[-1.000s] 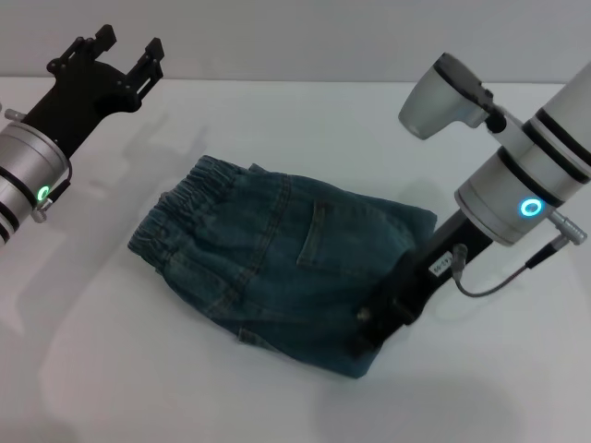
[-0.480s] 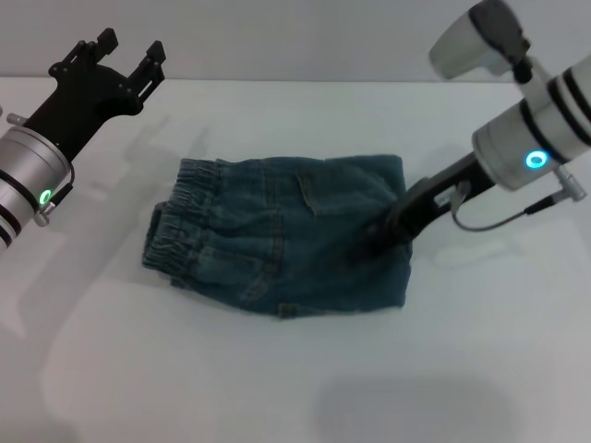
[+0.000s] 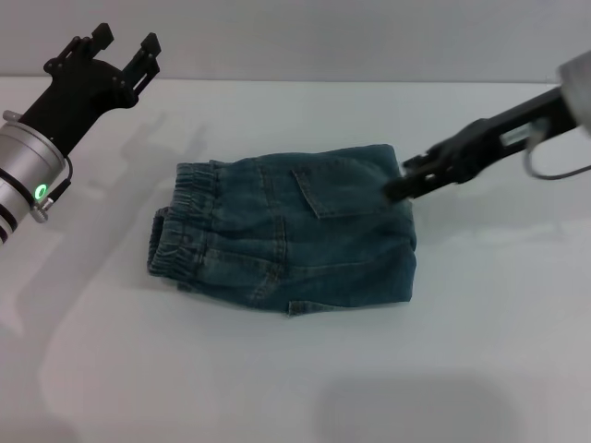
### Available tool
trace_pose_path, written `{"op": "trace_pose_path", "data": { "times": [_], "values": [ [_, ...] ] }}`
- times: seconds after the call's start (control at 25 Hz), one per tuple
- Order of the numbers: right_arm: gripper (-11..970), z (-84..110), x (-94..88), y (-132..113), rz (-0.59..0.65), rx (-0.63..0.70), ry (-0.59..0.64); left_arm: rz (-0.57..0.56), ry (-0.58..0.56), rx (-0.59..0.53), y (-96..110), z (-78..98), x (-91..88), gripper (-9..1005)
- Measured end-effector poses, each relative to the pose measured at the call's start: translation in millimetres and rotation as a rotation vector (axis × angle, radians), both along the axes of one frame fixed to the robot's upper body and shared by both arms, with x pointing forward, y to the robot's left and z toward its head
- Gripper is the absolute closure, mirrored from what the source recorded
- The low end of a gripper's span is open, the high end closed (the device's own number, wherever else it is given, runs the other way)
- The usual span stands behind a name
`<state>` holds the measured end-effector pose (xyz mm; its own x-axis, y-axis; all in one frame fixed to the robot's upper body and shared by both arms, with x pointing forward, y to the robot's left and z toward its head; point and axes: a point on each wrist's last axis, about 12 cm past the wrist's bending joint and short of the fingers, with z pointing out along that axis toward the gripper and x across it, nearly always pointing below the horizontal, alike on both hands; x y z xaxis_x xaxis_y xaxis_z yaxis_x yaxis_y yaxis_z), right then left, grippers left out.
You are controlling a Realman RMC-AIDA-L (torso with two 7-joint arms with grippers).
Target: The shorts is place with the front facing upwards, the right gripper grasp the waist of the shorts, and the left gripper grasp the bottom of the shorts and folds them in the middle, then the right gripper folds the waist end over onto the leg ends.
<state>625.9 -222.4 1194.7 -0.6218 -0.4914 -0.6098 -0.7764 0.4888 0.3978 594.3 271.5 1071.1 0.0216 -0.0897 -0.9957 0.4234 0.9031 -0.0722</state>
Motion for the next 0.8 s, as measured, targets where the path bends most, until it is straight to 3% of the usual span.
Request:
{"op": "trace_pose_path", "data": {
  "times": [0.16, 0.44, 0.6, 0.8],
  "values": [
    [309, 24.2, -8.9, -23.3, -0.014, -0.012, 0.023, -0.001, -0.004, 0.001, 0.1, 1.4, 1.2, 317],
    [309, 47.8, -20.5, -49.7, -0.036, 0.018, -0.006, -0.006, -0.018, 0.016, -3.5, 6.0, 7.1, 317],
    [309, 42.0, -18.8, -67.9, -0.106, 0.059, -0.136, 0.003, -0.020, 0.006, -3.3, 6.8, 8.1, 317],
    [309, 17.5, -14.7, -92.6, -0.264, 0.112, -0.384, 0.022, -0.028, -0.017, -1.4, 8.6, 8.8, 317]
  ]
}}
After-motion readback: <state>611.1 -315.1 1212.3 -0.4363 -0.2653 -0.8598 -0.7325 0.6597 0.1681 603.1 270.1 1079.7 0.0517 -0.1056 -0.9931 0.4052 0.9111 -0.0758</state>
